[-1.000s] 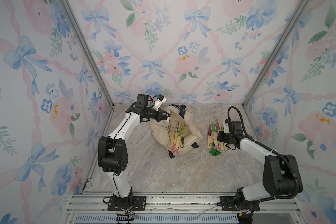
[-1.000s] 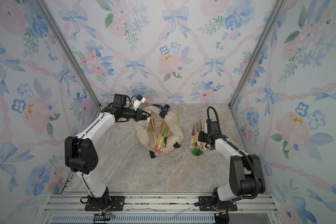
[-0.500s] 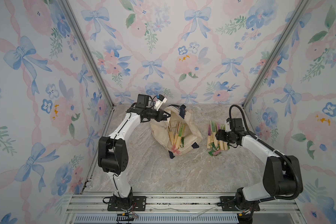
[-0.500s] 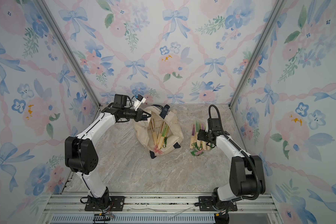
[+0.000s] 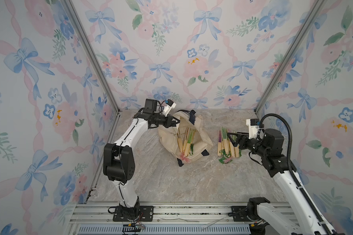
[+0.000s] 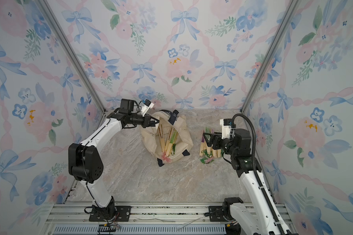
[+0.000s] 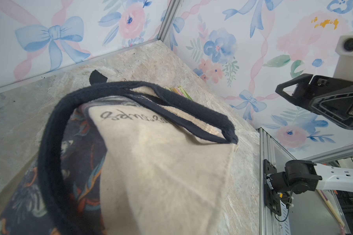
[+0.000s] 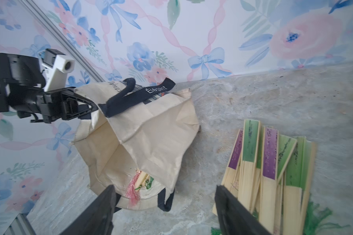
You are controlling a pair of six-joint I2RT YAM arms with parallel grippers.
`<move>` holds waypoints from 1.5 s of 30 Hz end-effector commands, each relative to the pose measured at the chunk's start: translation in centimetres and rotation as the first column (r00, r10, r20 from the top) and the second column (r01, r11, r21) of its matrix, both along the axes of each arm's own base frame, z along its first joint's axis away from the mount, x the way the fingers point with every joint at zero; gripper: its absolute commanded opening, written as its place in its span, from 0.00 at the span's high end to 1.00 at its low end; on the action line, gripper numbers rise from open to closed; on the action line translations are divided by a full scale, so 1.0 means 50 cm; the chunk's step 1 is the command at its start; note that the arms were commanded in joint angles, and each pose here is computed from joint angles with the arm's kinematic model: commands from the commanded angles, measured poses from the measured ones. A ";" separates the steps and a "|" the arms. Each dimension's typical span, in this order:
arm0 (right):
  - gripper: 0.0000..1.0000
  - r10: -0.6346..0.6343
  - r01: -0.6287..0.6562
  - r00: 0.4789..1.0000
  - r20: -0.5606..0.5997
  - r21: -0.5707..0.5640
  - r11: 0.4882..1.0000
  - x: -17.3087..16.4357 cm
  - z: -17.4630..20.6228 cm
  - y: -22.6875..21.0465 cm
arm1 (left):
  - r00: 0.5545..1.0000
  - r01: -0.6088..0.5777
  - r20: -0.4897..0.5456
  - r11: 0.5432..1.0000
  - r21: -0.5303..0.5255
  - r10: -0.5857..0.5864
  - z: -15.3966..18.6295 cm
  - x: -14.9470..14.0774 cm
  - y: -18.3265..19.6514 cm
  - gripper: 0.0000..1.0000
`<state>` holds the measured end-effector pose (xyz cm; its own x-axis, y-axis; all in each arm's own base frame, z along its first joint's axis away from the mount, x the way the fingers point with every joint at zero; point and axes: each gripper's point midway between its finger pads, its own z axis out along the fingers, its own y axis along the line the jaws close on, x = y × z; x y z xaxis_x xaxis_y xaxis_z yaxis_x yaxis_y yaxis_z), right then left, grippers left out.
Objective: Take out the folding fans from the tote bags
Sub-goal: Pick up the folding fan from the canvas bag.
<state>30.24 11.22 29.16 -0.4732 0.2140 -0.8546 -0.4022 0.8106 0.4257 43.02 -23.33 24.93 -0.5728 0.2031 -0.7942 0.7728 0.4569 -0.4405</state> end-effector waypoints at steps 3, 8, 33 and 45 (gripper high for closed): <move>0.20 0.172 -0.177 0.982 0.075 0.065 0.982 -0.042 0.010 0.129 | 0.999 0.019 0.048 0.999 -0.031 -0.017 0.043 0.005 -0.016 1.00; 0.21 0.240 -0.235 0.968 0.073 -0.073 0.969 -0.047 -0.060 0.244 | 0.999 0.017 0.046 0.999 -0.030 -0.016 0.043 0.004 -0.018 1.00; 0.26 0.063 -0.093 0.993 -0.105 -0.309 0.946 0.159 -0.389 0.498 | 0.999 0.017 0.031 0.998 -0.053 -0.015 0.062 -0.002 -0.021 1.00; 0.29 0.024 -0.072 0.987 -0.160 -0.297 0.952 0.233 -0.425 0.499 | 1.000 0.029 0.004 0.996 -0.080 -0.029 0.068 -0.007 -0.027 1.00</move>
<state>40.67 36.40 8.09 -0.5947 -0.0999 -0.7977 -0.4213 0.8838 0.2034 42.99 -23.81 25.61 -0.6087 0.1749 -0.7739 0.7455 0.4600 -0.4824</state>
